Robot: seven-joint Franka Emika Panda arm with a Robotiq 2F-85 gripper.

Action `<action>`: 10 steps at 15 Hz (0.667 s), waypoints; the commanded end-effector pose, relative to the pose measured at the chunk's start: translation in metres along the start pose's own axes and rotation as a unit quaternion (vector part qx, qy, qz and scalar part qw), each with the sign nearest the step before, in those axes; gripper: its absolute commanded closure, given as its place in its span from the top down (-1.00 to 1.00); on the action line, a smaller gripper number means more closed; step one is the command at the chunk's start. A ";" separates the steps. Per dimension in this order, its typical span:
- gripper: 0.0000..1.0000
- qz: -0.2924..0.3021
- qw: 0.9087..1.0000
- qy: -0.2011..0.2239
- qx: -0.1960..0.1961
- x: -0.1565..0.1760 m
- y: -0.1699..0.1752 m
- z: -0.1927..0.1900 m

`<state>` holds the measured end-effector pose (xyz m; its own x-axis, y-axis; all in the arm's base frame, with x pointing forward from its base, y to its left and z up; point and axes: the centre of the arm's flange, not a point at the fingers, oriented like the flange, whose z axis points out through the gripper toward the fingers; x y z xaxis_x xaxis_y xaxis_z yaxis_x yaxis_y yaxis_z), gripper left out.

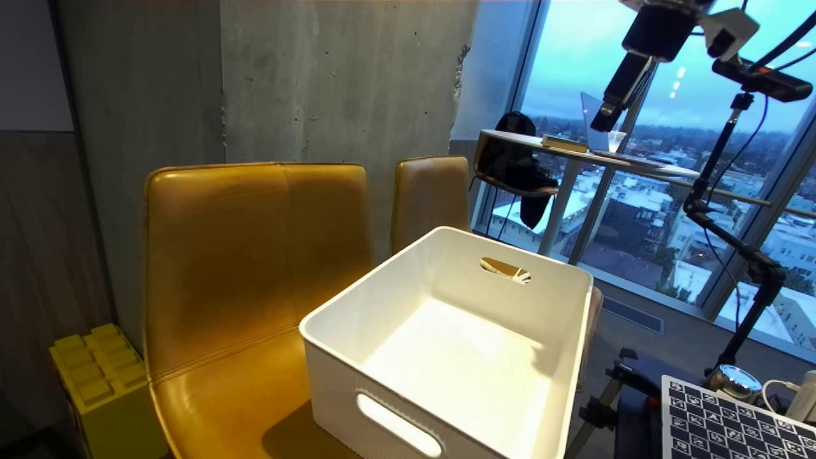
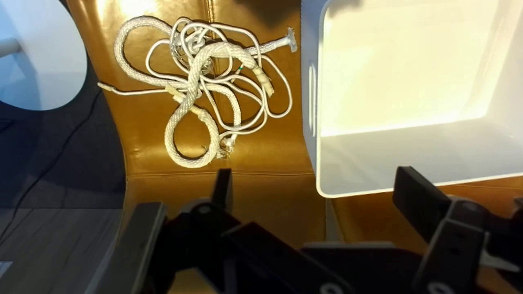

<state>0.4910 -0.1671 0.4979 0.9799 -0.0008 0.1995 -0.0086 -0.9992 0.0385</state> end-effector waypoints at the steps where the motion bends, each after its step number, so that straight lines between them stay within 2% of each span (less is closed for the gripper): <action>1: 1.00 0.058 0.998 0.010 -0.009 0.012 0.027 0.058; 4: 1.00 0.086 0.996 0.003 -0.021 0.016 0.048 0.111; 10: 1.00 0.105 0.994 -0.025 -0.024 0.024 0.078 0.210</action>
<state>0.5295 -0.2358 0.3292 0.9669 -0.1957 0.1638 -0.2067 -0.9770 0.0528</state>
